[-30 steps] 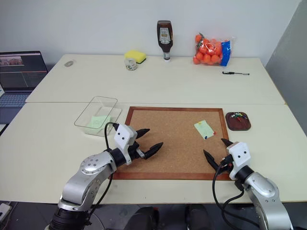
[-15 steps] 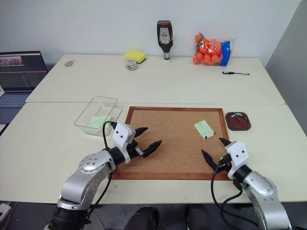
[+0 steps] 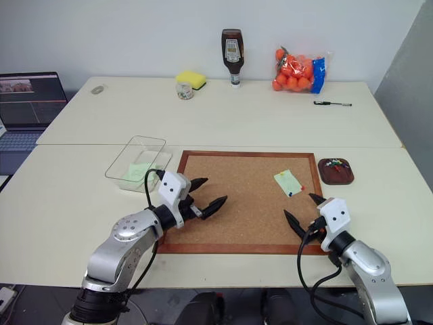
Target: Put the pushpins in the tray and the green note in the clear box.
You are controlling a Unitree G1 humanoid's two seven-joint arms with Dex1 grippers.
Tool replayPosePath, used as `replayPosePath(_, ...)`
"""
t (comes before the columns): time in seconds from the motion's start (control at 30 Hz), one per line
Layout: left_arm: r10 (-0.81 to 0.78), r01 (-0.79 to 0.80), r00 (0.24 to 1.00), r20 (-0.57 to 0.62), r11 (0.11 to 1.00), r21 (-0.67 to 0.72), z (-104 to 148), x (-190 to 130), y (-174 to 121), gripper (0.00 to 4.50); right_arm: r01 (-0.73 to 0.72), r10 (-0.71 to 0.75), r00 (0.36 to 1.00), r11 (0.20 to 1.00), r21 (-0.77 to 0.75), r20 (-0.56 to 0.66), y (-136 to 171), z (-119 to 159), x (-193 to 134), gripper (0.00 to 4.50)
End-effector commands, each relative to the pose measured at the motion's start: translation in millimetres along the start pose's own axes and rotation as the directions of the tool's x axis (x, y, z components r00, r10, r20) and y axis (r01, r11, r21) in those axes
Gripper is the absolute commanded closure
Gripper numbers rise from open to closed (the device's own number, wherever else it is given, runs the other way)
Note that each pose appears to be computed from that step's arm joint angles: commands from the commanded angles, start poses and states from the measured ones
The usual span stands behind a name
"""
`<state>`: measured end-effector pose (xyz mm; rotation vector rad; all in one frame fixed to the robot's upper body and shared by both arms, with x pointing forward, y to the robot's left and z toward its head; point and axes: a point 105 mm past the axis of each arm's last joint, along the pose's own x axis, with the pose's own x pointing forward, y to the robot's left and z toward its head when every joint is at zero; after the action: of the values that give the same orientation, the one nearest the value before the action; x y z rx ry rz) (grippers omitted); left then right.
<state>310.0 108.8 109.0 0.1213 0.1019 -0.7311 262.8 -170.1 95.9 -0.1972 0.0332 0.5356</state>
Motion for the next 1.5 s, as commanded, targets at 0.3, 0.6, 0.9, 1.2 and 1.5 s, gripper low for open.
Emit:
replayPosePath(0.3,-0.101,0.105,0.994,-0.043,0.991,0.084,-2,2,-3,0.94,0.030,-0.029,0.993,1.000,-0.008,0.111,-5,37,11,0.00)
replayPosePath(0.6,-0.135,0.144,0.983,-0.124,0.987,0.066,-20,10,-8,2.81,0.083,-0.085,0.995,0.996,0.032,0.049,-23,49,56,0.00)
replayPosePath(0.9,-0.144,0.155,0.972,-0.184,0.987,0.042,-32,11,-13,4.19,0.108,-0.099,0.991,0.990,0.092,-0.094,-29,34,87,0.00)
replayPosePath(1.2,-0.152,0.164,0.970,-0.189,0.985,0.050,-32,10,-18,4.19,0.122,-0.108,0.985,0.988,0.095,-0.138,-35,24,101,0.00)
replayPosePath(1.5,-0.147,0.160,0.971,-0.191,0.985,0.056,-32,10,-19,4.20,0.104,-0.090,0.988,0.989,0.109,-0.123,-33,25,106,0.18)
